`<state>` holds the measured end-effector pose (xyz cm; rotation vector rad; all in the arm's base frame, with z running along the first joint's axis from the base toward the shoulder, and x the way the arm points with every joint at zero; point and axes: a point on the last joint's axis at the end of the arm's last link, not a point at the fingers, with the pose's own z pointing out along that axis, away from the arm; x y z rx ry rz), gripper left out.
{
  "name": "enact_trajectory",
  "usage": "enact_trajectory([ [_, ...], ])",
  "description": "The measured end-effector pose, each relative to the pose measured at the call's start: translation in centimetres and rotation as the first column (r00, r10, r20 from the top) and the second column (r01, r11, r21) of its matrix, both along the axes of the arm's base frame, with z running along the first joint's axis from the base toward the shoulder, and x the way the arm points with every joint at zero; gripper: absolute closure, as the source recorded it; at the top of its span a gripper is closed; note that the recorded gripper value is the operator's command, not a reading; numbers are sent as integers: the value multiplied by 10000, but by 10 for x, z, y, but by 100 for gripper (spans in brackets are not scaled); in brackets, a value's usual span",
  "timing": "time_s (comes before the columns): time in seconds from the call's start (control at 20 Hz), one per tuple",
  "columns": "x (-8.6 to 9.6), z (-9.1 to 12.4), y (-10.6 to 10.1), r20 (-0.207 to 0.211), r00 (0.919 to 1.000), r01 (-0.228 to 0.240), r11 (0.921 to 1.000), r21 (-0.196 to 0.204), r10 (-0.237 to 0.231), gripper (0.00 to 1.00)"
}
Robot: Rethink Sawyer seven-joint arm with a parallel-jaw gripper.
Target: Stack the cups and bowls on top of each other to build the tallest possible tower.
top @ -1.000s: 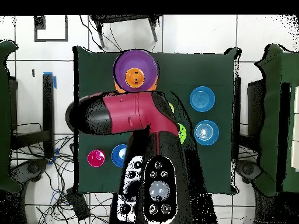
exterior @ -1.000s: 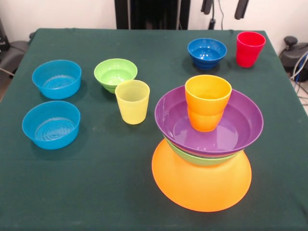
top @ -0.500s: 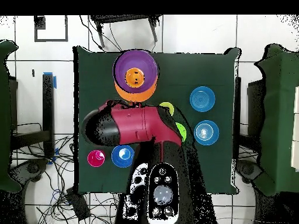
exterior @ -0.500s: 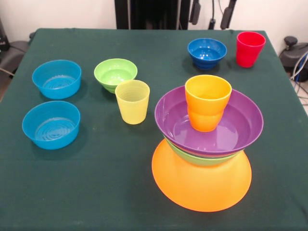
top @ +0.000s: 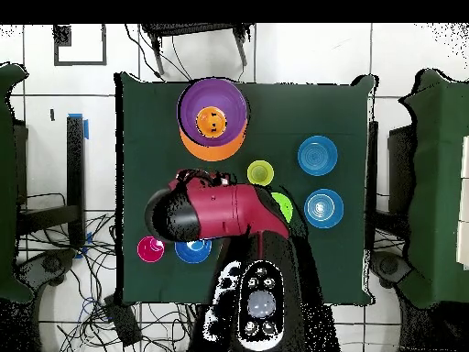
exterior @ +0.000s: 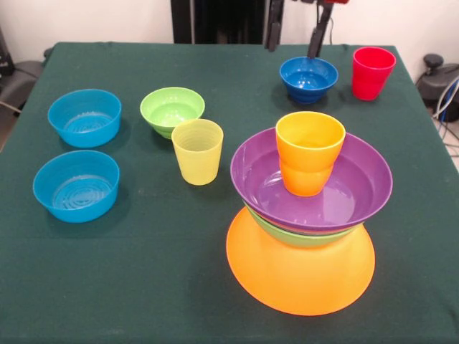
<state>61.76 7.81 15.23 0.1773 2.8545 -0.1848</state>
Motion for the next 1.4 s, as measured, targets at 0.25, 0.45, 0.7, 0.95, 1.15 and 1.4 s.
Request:
enact_trajectory([
  [0.25,-17,-25,-8,-19,10000,42,10000,-42,-42,0],
  [0.45,-33,-51,-6,72,9999,-104,9999,-103,105,0],
  [0.7,-55,-77,1,0,9997,-257,9996,-141,257,0],
  [0.95,-80,-99,14,-281,9994,-196,9998,-108,193,0],
  [1.15,-100,-114,26,-643,9977,194,9998,-47,-197,0],
  [1.4,-117,-126,31,-995,9915,837,9965,-54,-838,0],
])
